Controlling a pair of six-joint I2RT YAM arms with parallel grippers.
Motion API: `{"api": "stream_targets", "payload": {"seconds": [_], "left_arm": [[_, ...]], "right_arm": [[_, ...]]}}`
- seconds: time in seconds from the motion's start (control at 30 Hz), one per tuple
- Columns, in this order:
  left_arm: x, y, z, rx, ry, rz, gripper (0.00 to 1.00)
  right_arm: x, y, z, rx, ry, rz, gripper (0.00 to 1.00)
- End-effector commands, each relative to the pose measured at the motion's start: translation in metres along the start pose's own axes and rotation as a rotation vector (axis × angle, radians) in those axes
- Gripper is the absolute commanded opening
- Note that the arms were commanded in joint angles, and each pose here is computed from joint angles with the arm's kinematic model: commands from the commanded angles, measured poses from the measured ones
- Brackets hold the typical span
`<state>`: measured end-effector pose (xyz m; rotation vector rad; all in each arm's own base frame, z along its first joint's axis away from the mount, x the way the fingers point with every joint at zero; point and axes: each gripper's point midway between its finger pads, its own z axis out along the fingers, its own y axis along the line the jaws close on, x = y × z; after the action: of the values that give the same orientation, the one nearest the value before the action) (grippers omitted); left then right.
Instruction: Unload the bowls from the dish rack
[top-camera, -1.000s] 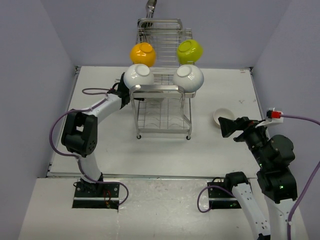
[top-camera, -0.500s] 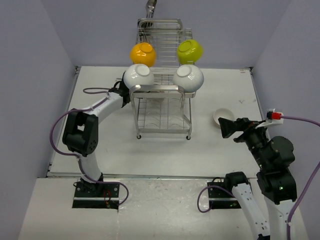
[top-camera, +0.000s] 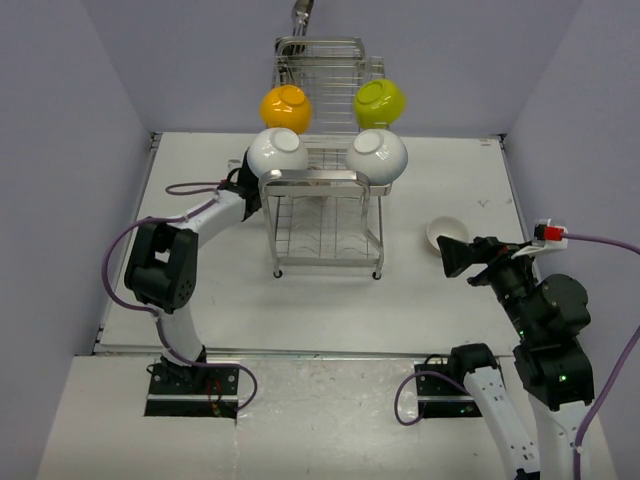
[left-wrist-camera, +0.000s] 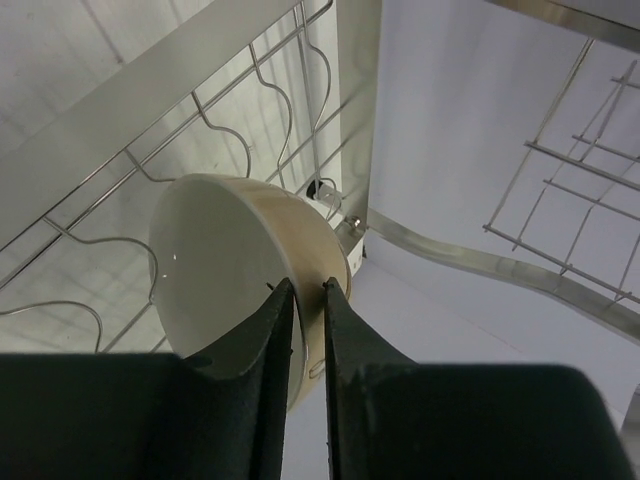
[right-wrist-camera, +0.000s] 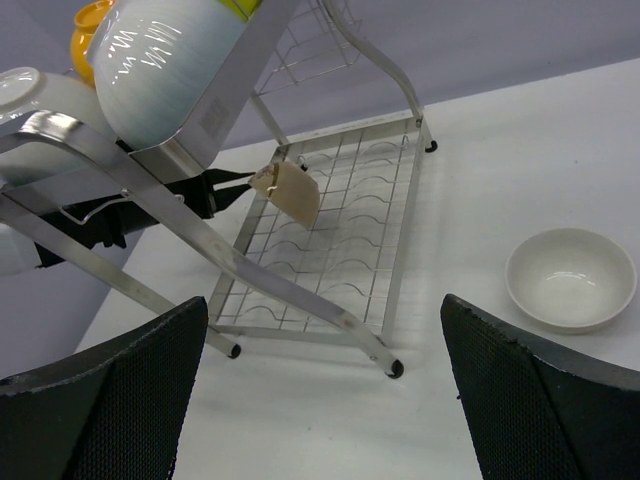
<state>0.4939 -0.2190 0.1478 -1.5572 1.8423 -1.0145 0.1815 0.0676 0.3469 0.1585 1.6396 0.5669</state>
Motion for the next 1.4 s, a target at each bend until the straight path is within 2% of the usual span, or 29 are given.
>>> {"api": "stream_targets", "payload": {"seconds": [0.0,0.3,0.87,1.37], "left_arm": [[-0.003,0.047,0.010,-0.095,-0.025,0.028,0.00],[0.010,0.038,0.017,0.014,0.027,-0.012,0.00],[0.024,0.035,0.024,0.054,0.057,-0.051,0.00],[0.041,0.010,0.013,0.223,0.098,-0.146,0.00]], "right_arm": [[-0.010,0.004,0.000,-0.016,-0.041,-0.014,0.99],[-0.010,0.001,0.001,-0.007,-0.043,-0.018,0.99],[-0.008,0.001,0.006,-0.004,-0.031,-0.020,0.99],[-0.009,-0.001,0.007,0.006,-0.031,-0.017,0.99]]}}
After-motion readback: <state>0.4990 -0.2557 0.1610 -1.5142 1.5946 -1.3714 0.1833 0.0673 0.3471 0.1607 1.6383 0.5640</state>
